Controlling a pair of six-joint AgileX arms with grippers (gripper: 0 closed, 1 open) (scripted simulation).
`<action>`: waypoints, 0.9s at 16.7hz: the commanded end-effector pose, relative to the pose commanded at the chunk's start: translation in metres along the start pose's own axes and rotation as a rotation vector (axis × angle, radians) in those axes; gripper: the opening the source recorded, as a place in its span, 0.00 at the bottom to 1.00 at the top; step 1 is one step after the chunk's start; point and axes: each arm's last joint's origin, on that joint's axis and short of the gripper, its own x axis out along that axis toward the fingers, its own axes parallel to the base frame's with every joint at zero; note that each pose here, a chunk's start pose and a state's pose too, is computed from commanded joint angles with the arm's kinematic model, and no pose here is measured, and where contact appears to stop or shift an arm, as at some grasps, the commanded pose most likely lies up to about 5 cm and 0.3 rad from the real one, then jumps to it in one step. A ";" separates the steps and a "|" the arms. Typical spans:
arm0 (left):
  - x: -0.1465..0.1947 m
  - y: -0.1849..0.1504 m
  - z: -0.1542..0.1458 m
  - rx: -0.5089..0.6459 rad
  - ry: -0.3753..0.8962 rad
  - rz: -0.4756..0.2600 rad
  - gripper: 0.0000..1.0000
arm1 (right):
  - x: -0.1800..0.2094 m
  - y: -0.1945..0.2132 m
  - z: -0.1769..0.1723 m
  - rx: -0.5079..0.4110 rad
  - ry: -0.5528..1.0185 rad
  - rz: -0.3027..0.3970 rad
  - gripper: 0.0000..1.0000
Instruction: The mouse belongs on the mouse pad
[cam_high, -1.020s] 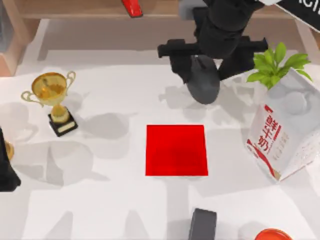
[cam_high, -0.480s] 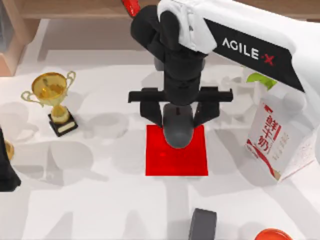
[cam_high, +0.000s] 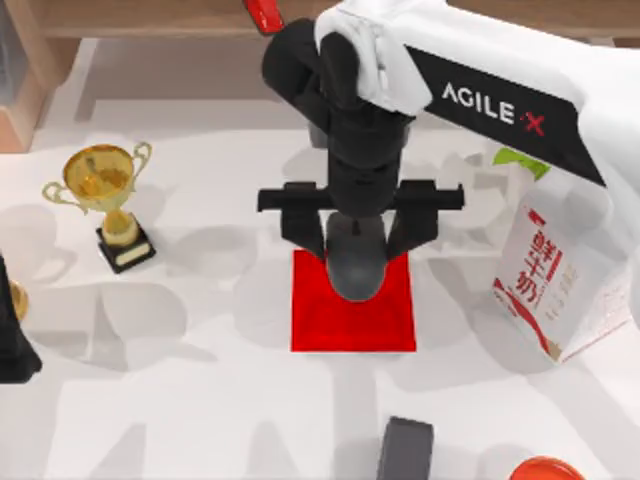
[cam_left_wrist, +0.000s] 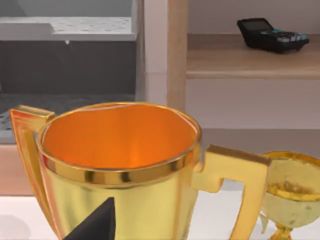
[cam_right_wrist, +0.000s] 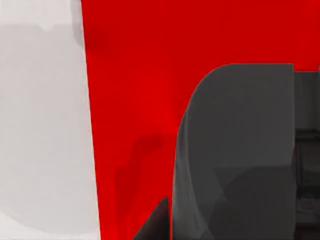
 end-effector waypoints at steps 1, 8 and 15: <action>0.000 0.000 0.000 0.000 0.000 0.000 1.00 | 0.002 0.000 0.000 0.000 0.000 0.000 0.00; 0.000 0.000 0.000 0.000 0.000 0.000 1.00 | 0.019 0.001 0.000 0.000 -0.004 0.003 0.00; 0.000 0.000 0.000 0.000 0.000 0.000 1.00 | 0.036 0.002 -0.002 -0.003 0.000 -0.001 0.00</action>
